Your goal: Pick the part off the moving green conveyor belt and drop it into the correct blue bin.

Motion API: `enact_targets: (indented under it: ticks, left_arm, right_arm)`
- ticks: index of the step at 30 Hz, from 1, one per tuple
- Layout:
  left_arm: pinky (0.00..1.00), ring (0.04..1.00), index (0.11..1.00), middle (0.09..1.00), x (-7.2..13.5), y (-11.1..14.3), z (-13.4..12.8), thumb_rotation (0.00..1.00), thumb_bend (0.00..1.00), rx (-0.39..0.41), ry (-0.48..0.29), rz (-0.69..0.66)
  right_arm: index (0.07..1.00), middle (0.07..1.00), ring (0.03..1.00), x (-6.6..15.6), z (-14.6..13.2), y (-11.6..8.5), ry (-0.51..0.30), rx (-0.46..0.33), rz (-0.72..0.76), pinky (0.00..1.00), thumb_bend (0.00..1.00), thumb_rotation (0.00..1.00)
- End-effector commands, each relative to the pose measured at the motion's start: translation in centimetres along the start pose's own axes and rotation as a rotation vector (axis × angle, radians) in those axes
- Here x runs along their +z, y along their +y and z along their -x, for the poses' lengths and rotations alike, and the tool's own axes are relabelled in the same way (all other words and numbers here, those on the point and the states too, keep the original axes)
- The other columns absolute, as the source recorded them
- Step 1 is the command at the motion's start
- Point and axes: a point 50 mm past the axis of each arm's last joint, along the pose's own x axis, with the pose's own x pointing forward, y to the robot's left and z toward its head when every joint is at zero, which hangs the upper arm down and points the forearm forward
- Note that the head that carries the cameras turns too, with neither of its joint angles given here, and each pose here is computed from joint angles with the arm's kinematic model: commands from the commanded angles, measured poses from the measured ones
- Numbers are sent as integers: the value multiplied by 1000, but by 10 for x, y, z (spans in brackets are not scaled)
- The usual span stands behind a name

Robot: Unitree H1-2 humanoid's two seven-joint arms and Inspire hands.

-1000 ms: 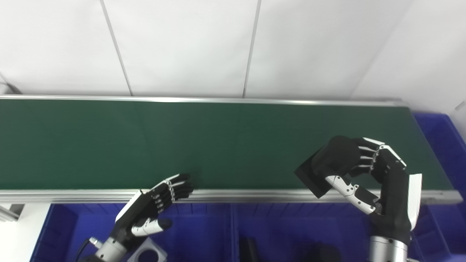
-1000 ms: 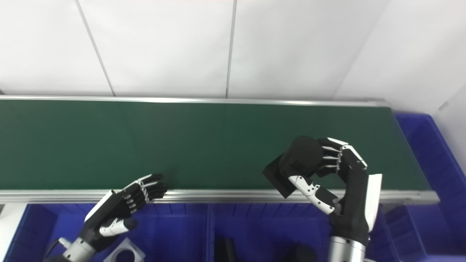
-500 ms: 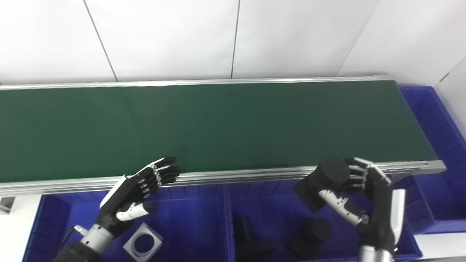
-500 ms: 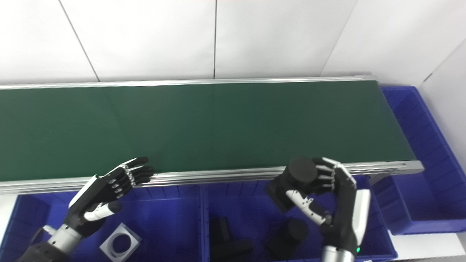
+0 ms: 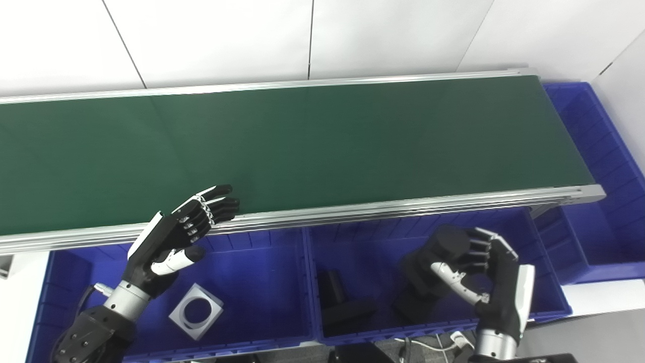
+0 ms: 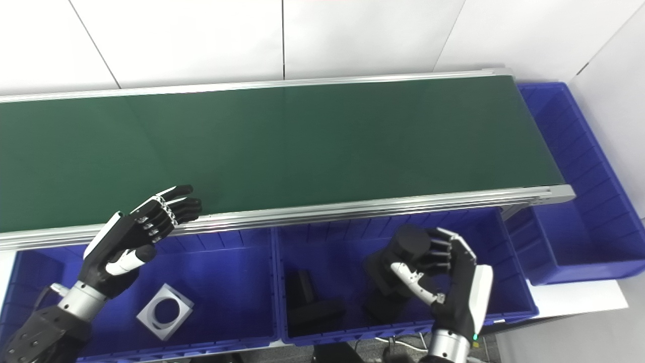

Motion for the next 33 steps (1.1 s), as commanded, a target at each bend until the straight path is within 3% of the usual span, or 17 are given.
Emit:
enact_targets:
  ticks: [1, 25, 30, 32, 33]
  left_arm:
    - [832, 816, 847, 799, 17, 4, -5, 553, 955, -16, -61, -23]
    - [841, 822, 854, 803, 18, -9, -2, 556, 950, -19, -69, -17]
    - [844, 825, 856, 806, 17, -11, -2, 555, 952, -17, -65, -15]
    - [841, 823, 855, 805, 18, -12, -2, 558, 957, -17, -66, -16]
    - [840, 823, 855, 805, 18, -12, -2, 556, 958, -18, -67, -17]
  right_arm:
    - [595, 540, 459, 9, -3, -1, -83, -31, -31, 349, 498, 0]
    - [604, 528, 463, -5, -3, 5, -69, 41, 66, 359, 500, 0]
    - [669, 550, 472, -3, -2, 4, -49, 52, 35, 348, 498, 0]
    - [745, 689, 625, -3, -2, 2, -42, 87, 28, 519, 642, 26]
    - [796, 759, 703, -3, -2, 0, -36, 110, 27, 605, 668, 99]
